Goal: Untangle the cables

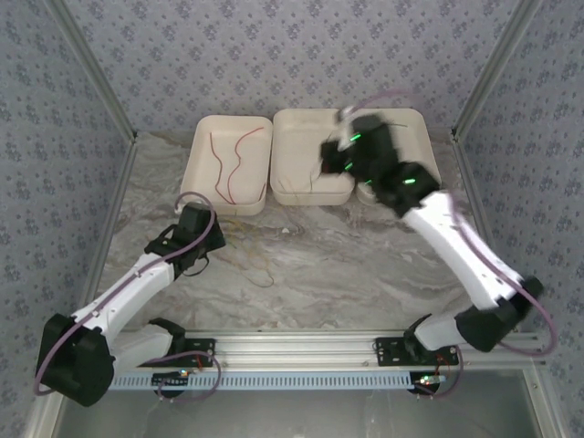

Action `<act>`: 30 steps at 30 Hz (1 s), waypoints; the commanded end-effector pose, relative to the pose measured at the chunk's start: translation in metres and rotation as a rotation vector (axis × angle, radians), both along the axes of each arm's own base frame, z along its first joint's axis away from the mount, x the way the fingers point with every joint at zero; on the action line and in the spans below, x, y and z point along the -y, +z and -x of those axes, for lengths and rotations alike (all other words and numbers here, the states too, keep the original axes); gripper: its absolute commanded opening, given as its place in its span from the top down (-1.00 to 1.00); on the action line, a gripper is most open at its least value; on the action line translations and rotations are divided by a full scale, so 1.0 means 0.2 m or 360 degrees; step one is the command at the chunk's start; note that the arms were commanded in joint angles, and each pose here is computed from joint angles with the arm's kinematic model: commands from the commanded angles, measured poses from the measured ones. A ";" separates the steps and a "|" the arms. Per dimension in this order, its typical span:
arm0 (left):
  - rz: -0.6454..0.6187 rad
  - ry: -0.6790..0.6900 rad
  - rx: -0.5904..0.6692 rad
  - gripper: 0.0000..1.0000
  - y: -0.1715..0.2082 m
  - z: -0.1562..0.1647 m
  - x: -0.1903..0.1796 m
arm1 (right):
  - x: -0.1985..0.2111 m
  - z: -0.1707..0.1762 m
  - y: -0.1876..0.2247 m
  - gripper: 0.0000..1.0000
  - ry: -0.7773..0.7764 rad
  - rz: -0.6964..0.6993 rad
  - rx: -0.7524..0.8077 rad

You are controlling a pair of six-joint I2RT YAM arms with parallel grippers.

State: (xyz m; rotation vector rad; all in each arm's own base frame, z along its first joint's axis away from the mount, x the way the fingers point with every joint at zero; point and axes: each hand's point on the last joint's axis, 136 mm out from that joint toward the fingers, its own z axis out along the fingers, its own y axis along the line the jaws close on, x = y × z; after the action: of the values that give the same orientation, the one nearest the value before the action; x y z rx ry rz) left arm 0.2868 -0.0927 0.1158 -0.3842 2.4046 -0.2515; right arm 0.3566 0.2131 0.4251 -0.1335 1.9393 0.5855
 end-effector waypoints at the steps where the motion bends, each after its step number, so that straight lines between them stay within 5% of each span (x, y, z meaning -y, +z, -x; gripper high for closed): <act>1: -0.0024 0.0031 -0.0012 1.00 -0.05 -0.01 -0.02 | 0.14 0.08 0.35 1.00 0.0092 -0.0295 0.0057; 5: -0.0043 0.0040 -0.0040 1.00 -0.08 -0.03 -0.02 | 0.30 0.11 0.79 1.00 0.0120 -0.0554 0.0277; 11: -0.0123 0.0134 -0.0078 1.00 -0.13 -0.01 -0.10 | 0.47 0.17 1.10 1.00 -0.0015 -0.0726 0.0463; 23: -0.0093 0.0492 -0.0077 1.00 -0.06 0.03 -0.47 | 0.82 0.22 1.19 1.00 -0.0242 -0.0892 0.0540; 30: -0.0003 0.0431 -0.0084 1.00 -0.02 -0.03 -0.50 | 0.92 0.28 1.23 1.00 -0.0290 -0.0940 0.0618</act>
State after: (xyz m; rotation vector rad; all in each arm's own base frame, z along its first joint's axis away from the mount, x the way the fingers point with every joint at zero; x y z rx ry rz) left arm 0.2830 0.0190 0.0981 -0.7965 2.3457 -0.0450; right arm 0.3189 0.0288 0.6481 0.3303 1.4060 0.8703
